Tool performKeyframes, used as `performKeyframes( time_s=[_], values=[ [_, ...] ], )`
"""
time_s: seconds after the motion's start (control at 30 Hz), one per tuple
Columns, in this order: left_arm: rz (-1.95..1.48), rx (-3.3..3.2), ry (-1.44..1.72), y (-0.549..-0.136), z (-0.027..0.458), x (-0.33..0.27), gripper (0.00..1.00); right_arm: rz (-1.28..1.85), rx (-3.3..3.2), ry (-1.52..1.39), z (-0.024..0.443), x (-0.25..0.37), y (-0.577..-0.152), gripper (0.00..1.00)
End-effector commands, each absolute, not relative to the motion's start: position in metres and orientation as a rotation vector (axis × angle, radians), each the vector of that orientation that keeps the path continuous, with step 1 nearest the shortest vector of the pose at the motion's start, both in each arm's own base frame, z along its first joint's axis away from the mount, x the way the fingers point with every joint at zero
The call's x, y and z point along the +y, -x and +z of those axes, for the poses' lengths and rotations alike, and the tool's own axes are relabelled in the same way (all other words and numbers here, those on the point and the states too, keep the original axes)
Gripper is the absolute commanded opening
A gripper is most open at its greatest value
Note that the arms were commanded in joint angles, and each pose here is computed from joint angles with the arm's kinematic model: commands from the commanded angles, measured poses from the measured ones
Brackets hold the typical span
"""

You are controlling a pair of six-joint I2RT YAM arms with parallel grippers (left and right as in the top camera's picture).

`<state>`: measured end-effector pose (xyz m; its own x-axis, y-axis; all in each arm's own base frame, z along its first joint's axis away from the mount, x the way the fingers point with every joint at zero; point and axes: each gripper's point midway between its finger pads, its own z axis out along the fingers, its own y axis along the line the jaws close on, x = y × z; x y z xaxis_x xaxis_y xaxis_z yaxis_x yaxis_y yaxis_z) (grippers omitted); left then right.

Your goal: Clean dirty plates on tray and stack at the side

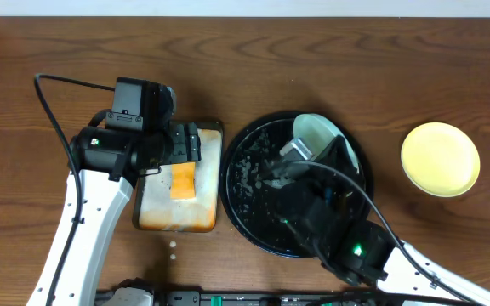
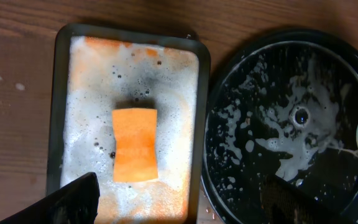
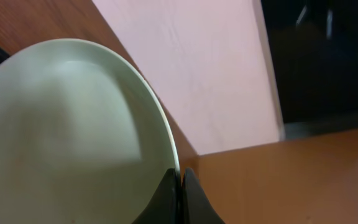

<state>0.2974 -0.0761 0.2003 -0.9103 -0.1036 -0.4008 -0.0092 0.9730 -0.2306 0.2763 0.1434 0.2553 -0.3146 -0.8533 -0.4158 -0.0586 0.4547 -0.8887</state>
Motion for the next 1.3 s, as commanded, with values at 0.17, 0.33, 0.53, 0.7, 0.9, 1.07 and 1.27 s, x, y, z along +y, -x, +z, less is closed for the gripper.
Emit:
performKeyframes(
  time_s=[0.17, 0.33, 0.53, 0.7, 0.9, 1.07, 1.27],
  values=[
    [-0.315, 2.7, 0.061, -0.2969, 0.2007, -0.0768, 0.84, -1.045, 1.666, 0.798, 0.268, 0.1439, -0.2706, 0.01],
    [-0.315, 2.7, 0.061, -0.2969, 0.2007, -0.0766, 0.84, -1.059, 1.665, 0.781, 0.2701, 0.1415, -0.2703, 0.01],
    [-0.315, 2.7, 0.062, -0.297, 0.2006, -0.0767, 0.84, -1.057, 1.665, 0.779, 0.2702, 0.1416, -0.2703, 0.01],
    [-0.315, 2.7, 0.062, -0.2969, 0.2007, -0.0766, 0.84, -1.057, 1.665, 0.779, 0.2702, 0.1416, -0.2703, 0.01],
    [-0.315, 2.7, 0.061, -0.2969, 0.2006, -0.0768, 0.84, -1.057, 1.665, 0.778, 0.2703, 0.1417, -0.2703, 0.01],
    [-0.315, 2.7, 0.061, -0.297, 0.2006, -0.0767, 0.84, -1.057, 1.665, 0.779, 0.2702, 0.1416, -0.2703, 0.01],
    [-0.315, 2.7, 0.061, -0.297, 0.2006, -0.0767, 0.84, -1.057, 1.665, 0.778, 0.2703, 0.1417, -0.2703, 0.01]
  ],
)
